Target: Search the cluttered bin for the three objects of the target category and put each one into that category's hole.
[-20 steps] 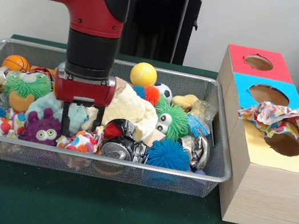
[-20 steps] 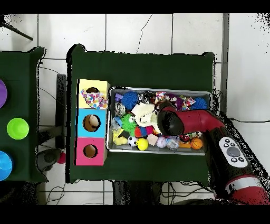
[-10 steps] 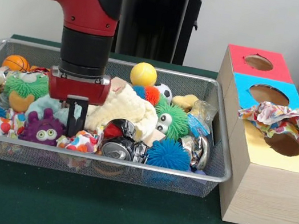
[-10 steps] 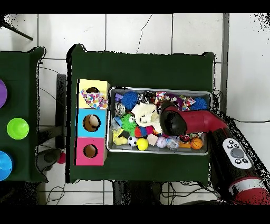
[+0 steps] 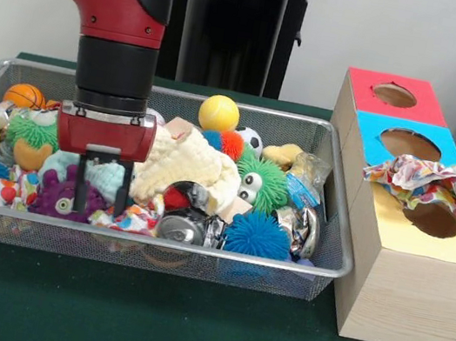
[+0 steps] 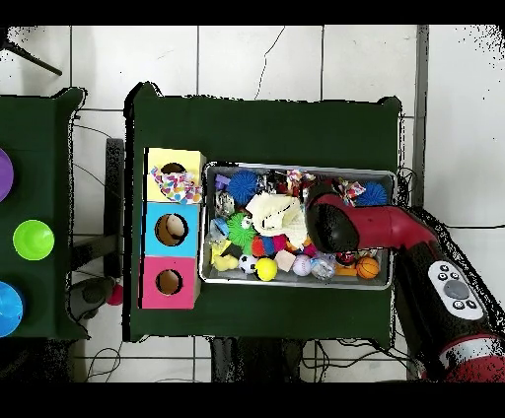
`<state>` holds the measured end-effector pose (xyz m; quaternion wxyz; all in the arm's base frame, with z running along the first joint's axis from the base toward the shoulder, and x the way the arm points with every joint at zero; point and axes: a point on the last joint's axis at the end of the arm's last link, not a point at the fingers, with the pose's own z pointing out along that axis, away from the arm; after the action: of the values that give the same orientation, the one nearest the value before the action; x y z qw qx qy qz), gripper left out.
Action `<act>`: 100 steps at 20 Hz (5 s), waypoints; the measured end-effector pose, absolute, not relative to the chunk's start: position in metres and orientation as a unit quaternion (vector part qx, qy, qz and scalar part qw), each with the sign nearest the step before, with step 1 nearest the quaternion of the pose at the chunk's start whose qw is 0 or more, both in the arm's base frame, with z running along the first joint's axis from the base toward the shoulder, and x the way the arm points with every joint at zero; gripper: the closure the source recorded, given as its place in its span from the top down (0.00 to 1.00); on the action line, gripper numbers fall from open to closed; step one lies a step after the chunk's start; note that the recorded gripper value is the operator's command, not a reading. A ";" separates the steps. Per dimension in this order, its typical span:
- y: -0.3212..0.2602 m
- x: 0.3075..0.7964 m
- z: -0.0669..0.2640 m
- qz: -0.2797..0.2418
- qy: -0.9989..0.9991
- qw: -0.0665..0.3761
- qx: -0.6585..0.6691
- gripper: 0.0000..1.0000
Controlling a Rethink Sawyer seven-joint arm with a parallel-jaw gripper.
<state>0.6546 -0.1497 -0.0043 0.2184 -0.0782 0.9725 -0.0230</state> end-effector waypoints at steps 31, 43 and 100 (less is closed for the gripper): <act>-0.135 0.652 -0.021 0.055 0.978 0.195 0.043 1.00; -0.113 0.640 -0.027 0.087 0.976 0.182 0.076 1.00; -0.056 0.644 0.007 0.097 0.960 0.262 0.023 0.00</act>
<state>0.6436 -0.0557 0.0075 0.2623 0.0225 0.9599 0.0967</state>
